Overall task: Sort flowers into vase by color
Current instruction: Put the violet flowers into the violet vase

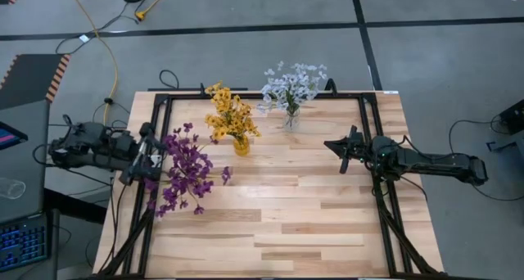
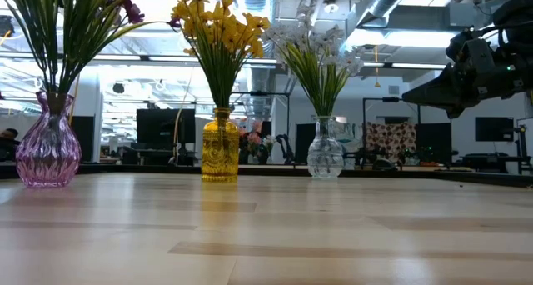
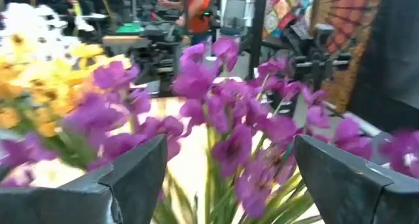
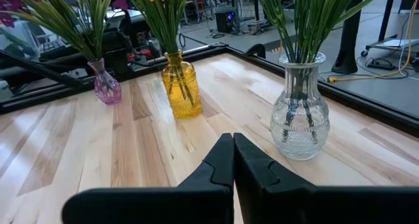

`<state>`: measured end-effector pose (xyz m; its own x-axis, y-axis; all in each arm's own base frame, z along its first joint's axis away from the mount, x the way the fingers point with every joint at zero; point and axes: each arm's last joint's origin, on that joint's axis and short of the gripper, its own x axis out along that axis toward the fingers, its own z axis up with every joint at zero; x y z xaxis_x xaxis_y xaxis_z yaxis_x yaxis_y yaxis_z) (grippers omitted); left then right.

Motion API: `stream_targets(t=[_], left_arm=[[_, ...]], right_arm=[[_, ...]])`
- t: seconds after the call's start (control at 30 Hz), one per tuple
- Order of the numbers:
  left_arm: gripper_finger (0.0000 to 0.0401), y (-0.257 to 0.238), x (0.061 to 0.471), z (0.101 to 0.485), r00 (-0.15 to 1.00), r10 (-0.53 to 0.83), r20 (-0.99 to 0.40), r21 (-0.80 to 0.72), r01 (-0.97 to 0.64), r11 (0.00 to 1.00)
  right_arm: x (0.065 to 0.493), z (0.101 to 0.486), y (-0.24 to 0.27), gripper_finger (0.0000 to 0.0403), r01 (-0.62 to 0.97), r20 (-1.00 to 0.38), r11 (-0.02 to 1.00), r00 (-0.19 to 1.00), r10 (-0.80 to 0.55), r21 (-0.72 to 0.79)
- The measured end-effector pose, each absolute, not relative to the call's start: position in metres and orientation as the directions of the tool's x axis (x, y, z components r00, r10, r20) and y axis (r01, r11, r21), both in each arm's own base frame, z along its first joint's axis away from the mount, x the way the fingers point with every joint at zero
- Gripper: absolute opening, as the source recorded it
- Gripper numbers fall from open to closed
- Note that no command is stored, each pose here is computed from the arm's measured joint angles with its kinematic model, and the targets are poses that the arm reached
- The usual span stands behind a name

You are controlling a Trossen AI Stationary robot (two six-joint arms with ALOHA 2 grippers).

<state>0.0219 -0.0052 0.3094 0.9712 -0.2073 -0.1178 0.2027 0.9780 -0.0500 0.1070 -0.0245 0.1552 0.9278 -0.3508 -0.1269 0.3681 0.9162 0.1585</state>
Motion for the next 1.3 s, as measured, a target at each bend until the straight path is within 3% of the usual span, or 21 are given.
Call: stream_targets(t=[0.5, 0.7, 0.9, 1.03, 1.3], left_arm=[[0.0323, 0.001, 0.023, 0.294, 0.994, -0.008, -0.112, -0.046, 0.003, 0.999], [0.0323, -0.002, 0.034, 0.292, 0.992, -0.033, -0.119, -0.039, 0.029, 0.999], [0.0323, -0.005, 0.065, 0.268, 1.000, -0.028, 0.004, 0.059, 0.028, 0.998], [0.0323, -0.005, 0.073, 0.260, 0.996, 0.011, 0.083, 0.030, -0.013, 0.999], [0.0323, -0.004, 0.069, 0.258, 0.995, 0.042, 0.094, -0.011, -0.041, 0.999]], right_arm=[[0.107, 0.155, -0.025, 0.0031, 0.368, -0.127, 0.916, 0.928, -0.351, 0.158], [0.107, 0.155, -0.025, 0.0031, 0.368, -0.128, 0.916, 0.928, -0.351, 0.158], [0.107, 0.155, -0.025, 0.0031, 0.369, -0.128, 0.916, 0.927, -0.351, 0.158], [0.107, 0.155, -0.025, 0.0031, 0.369, -0.129, 0.916, 0.927, -0.351, 0.158], [0.107, 0.155, -0.025, 0.0031, 0.369, -0.129, 0.916, 0.927, -0.351, 0.158]])
